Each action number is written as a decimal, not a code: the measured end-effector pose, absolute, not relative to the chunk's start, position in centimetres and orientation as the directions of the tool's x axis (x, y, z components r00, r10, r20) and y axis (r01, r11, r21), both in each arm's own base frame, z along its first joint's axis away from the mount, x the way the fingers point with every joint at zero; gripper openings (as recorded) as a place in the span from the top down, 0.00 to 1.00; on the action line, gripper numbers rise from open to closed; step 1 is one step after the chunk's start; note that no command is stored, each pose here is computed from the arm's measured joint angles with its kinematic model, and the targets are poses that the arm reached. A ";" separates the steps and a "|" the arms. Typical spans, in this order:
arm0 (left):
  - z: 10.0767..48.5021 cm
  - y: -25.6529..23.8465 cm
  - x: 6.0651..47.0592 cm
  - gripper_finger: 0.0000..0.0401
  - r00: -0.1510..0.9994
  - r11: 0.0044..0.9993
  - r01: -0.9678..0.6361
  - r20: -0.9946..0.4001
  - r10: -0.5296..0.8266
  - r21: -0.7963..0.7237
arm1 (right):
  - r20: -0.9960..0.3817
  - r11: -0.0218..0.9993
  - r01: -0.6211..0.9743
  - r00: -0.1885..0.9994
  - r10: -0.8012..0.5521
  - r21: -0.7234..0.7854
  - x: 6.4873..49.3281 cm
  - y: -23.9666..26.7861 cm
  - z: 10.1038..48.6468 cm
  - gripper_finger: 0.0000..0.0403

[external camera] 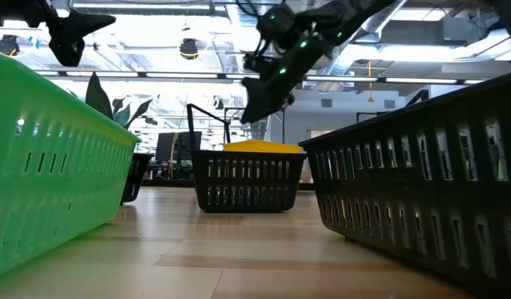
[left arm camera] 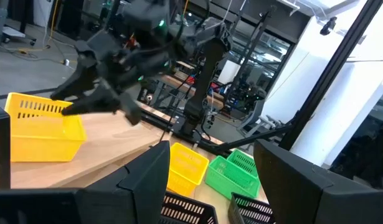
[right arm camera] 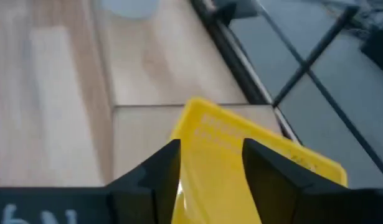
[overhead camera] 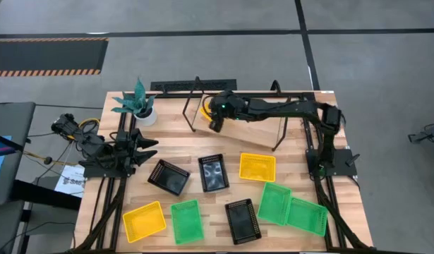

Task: Stack baskets on shelf by color
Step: Put the left yellow bin into the shelf, then stack the top yellow bin on top of the yellow bin on the shelf, then put the left black bin into the shelf

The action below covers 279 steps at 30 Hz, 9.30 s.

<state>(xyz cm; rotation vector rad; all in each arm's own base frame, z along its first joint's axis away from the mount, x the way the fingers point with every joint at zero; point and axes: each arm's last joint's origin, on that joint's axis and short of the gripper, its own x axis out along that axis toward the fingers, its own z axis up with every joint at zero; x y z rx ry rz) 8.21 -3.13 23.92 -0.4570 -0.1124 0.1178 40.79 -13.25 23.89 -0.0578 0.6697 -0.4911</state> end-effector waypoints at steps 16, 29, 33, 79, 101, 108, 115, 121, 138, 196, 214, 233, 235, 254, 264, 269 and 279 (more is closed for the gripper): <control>23.8 -3.2 8.2 0.45 0.991 0.889 -0.068 0.070 0.111 -0.454 | -0.708 0.897 0.389 0.573 -0.413 -0.209 42.4 -12.8 19.9 0.60; 23.8 -3.2 8.2 0.45 0.991 0.880 -0.067 0.071 0.113 -0.469 | -0.756 0.917 0.332 0.534 -0.377 -0.223 42.2 -11.4 19.7 0.96; 23.8 -3.2 8.2 0.45 0.991 0.875 -0.065 0.071 0.113 -0.479 | -0.753 0.926 0.298 0.548 -0.365 -0.231 42.5 -10.4 19.7 0.97; 23.8 -3.4 8.3 0.45 0.996 0.784 0.008 0.077 0.051 -0.621 | -0.933 0.473 0.879 0.221 -0.285 0.064 34.0 10.4 28.6 0.52; 23.7 -3.4 8.3 0.45 0.996 0.831 -0.007 0.067 0.053 -0.557 | -0.971 0.238 0.969 -0.008 -0.238 -0.066 38.9 7.9 19.4 0.54; 23.7 -3.4 8.3 0.45 0.996 0.861 -0.012 0.066 0.053 -0.508 | -0.971 0.184 0.981 -0.021 -0.238 -0.066 39.0 6.6 19.4 0.69; 23.5 -3.5 8.3 0.45 0.999 0.872 0.009 0.049 0.017 -0.489 | -0.977 0.183 0.982 -0.013 -0.213 -0.053 39.3 5.8 19.4 0.86; 23.3 -3.6 8.3 0.45 0.999 0.876 0.043 0.037 -0.029 -0.481 | -0.977 0.186 0.981 -0.018 -0.211 -0.058 39.4 5.5 19.4 0.90; 23.4 -3.7 8.3 0.45 0.998 0.874 0.062 0.037 -0.050 -0.483 | -0.974 0.283 0.955 -0.020 -0.226 -0.085 39.4 4.9 19.4 0.57; 23.0 -3.7 8.3 0.45 0.999 0.896 0.049 0.008 -0.050 -0.441 | -0.793 0.840 0.365 0.321 -0.518 -0.401 42.7 -0.4 34.3 0.98; 22.7 -3.6 8.3 0.45 1.000 0.923 0.009 -0.024 -0.020 -0.384 | -0.860 0.921 0.222 0.340 -0.380 -0.319 45.7 -10.2 30.0 0.97; 22.3 -3.6 8.3 0.45 0.998 0.932 -0.003 -0.056 -0.019 -0.361 | -0.901 0.934 0.247 0.289 -0.324 -0.256 46.1 -10.7 28.0 0.94; 22.3 -3.6 8.3 0.45 0.998 0.932 -0.003 -0.056 -0.018 -0.362 | -0.902 0.934 0.250 0.286 -0.324 -0.256 46.0 -10.9 28.0 0.92; 22.3 -3.6 8.3 0.45 0.998 0.932 -0.002 -0.055 -0.019 -0.363 | -0.902 0.925 0.287 0.281 -0.329 -0.248 45.8 -11.9 28.0 0.86; 22.3 -3.6 8.3 0.45 0.998 0.932 -0.002 -0.055 -0.019 -0.361 | -0.901 0.925 0.286 0.281 -0.330 -0.250 45.8 -11.9 28.0 0.66; 22.3 -3.6 8.3 0.45 0.998 0.932 -0.002 -0.055 -0.019 -0.361 | -0.899 0.924 0.289 0.286 -0.332 -0.250 45.8 -11.9 28.1 0.57; 22.3 -3.6 8.3 0.45 0.998 0.930 0.006 -0.055 -0.029 -0.368 | -0.824 0.942 0.285 0.480 -0.300 -0.177 45.8 -7.7 32.7 0.49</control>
